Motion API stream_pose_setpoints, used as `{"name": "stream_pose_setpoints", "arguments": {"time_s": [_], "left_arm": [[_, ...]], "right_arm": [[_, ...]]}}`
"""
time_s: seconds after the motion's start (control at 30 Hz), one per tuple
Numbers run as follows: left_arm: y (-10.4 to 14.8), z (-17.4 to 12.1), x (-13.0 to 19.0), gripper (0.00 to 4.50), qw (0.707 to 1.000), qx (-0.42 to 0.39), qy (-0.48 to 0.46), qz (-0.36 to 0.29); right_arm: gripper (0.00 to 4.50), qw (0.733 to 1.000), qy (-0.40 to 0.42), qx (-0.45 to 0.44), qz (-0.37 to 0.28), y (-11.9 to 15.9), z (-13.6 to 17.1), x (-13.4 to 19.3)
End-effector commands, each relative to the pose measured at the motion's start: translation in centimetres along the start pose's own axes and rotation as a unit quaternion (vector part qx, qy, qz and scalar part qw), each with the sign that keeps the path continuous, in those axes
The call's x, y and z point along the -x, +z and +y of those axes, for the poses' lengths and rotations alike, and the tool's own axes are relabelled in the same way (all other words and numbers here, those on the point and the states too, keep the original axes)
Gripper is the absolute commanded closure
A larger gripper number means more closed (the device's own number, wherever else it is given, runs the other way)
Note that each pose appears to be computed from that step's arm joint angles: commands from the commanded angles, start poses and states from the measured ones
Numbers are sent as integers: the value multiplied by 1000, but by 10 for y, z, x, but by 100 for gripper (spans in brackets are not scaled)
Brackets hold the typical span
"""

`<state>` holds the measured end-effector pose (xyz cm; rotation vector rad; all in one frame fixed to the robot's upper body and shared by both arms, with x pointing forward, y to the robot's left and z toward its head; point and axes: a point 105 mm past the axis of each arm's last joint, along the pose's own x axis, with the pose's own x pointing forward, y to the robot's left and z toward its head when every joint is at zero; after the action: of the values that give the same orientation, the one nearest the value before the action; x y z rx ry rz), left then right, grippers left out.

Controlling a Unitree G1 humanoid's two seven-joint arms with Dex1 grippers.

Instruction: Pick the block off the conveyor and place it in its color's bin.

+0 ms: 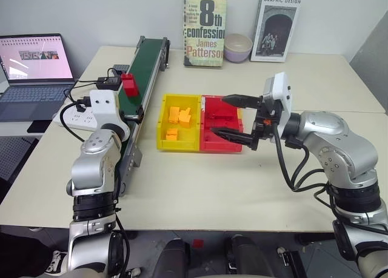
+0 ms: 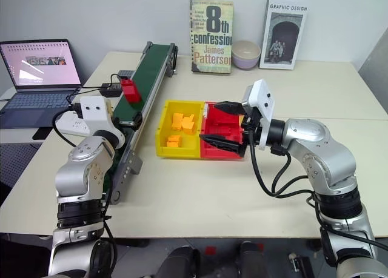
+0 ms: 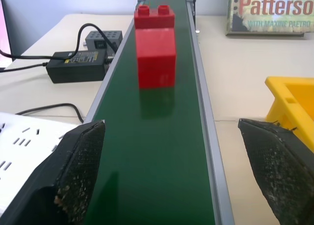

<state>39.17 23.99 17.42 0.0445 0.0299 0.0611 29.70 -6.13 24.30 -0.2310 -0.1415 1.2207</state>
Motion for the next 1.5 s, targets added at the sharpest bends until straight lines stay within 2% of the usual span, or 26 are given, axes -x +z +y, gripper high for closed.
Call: {"name": "stream_pose_setpoints", "arguments": {"time_s": [0.03, 0.43, 0.67, 0.97, 1.13, 1.2, 1.33, 1.47, 1.5], "left_arm": [[13, 2, -3, 1, 1000, -8, 11, -25], [3, 6, -11, 1, 1000, 6, 17, -10], [1, 19, 0, 127, 998, 50, 49, -3], [5, 30, 17, 296, 995, 50, 85, -2], [21, 31, 11, 297, 996, 42, 78, -15], [29, 24, 4, 297, 998, 42, 54, -16], [59, -21, -13, 297, 996, 3, -88, -31], [77, -86, -15, 297, 961, -57, -270, -32], [79, -95, -14, 297, 953, -65, -296, -31]], "right_arm": [[0, 1000, -4, 21, -12, 14, 2, 3], [0, 1000, -21, 16, -6, 16, -1, 8], [0, 999, -27, 17, -6, 17, -4, 10], [0, 999, -28, 18, -8, 18, -8, 10], [0, 999, -35, 19, -7, 16, -8, 11], [0, 999, -43, 19, -5, 14, -8, 13], [0, 997, -68, 30, 2, 16, -8, 21], [0, 993, -109, 47, 24, 15, -10, 34], [0, 992, -116, 48, 28, 14, -10, 35]]}}
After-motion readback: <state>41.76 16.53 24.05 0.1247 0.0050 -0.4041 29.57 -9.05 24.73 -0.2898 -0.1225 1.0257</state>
